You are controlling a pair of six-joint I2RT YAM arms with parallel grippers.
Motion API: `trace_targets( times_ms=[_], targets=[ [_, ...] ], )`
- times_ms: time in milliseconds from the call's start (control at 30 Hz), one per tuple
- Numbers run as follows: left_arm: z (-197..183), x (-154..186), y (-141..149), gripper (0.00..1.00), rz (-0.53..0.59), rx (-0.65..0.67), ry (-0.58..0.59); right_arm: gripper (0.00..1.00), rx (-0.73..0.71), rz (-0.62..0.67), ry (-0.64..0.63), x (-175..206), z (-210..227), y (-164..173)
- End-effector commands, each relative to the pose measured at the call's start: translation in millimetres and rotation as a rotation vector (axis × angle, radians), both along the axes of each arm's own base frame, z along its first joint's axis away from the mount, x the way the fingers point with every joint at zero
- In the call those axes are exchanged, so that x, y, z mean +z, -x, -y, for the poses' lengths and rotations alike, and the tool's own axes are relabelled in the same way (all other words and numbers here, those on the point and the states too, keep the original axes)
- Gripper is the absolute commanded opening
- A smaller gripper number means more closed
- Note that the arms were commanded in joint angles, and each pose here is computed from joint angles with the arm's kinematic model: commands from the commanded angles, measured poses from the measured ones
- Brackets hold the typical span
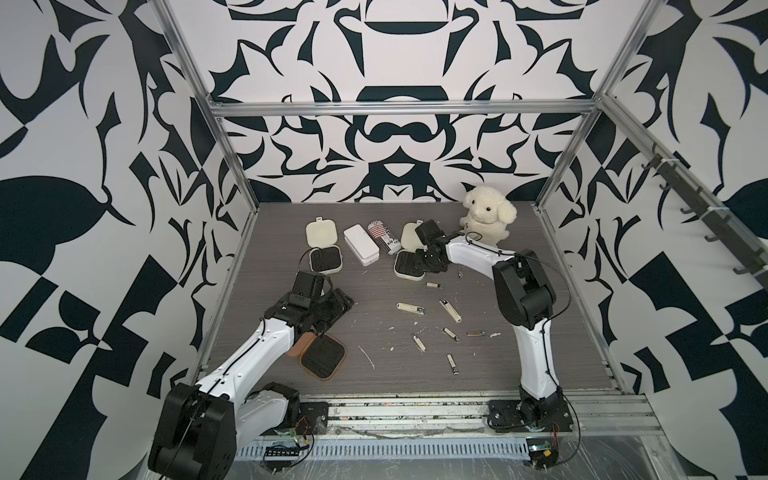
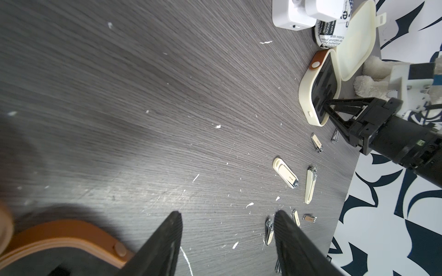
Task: Organize nail clipper sets
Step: Pick up the storage box at the center of the board.
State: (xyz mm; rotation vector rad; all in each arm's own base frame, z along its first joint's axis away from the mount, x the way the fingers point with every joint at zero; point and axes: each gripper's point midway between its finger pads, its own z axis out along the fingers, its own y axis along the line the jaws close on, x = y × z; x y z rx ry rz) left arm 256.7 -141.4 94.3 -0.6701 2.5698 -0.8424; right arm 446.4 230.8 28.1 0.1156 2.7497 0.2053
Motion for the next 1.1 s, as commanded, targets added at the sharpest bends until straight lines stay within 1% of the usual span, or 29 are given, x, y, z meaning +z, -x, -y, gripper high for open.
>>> trace_targets(
  times_ms=[0, 133, 200, 467, 667, 767, 833, 933, 1000, 1067],
  targets=[
    [-0.9, -1.6, 5.3, 0.66, -0.006, -0.001, 0.000, 0.16, -0.004, 0.036, 0.004, 13.8, -2.1, -5.1],
    [0.0, 2.4, 3.4, 0.66, 0.002, -0.004, 0.002, 0.04, -0.024, 0.072, 0.010, 25.5, 2.2, -9.6],
    [0.0, 3.0, 2.9, 0.66, 0.002, -0.007, -0.001, 0.00, -0.034, 0.093, 0.010, 34.1, 4.1, -12.6],
    [0.1, 14.6, -5.5, 0.68, 0.032, -0.014, -0.015, 0.00, -0.048, 0.198, -0.003, 84.4, 12.8, -21.2],
    [-6.7, 26.3, -17.1, 0.69, 0.049, 0.002, 0.002, 0.00, -0.019, 0.247, -0.044, 115.9, 12.5, -9.9],
    [-15.9, 33.5, -23.1, 0.69, 0.056, 0.022, 0.021, 0.00, 0.062, 0.269, -0.097, 126.4, -0.6, 4.4],
    [-28.3, 38.7, -25.8, 0.70, 0.061, 0.052, 0.025, 0.00, 0.174, 0.277, -0.125, 132.5, -21.4, 21.8],
    [-49.3, 46.2, -26.3, 0.73, 0.070, 0.105, 0.013, 0.00, 0.362, 0.259, -0.144, 132.0, -57.5, 58.4],
    [-60.2, 48.8, -23.8, 0.74, 0.071, 0.133, 0.007, 0.00, 0.473, 0.221, -0.140, 123.7, -78.9, 85.5],
    [-67.7, 49.6, -20.5, 0.75, 0.070, 0.156, 0.002, 0.00, 0.548, 0.185, -0.131, 112.0, -94.1, 109.0]
  ],
)
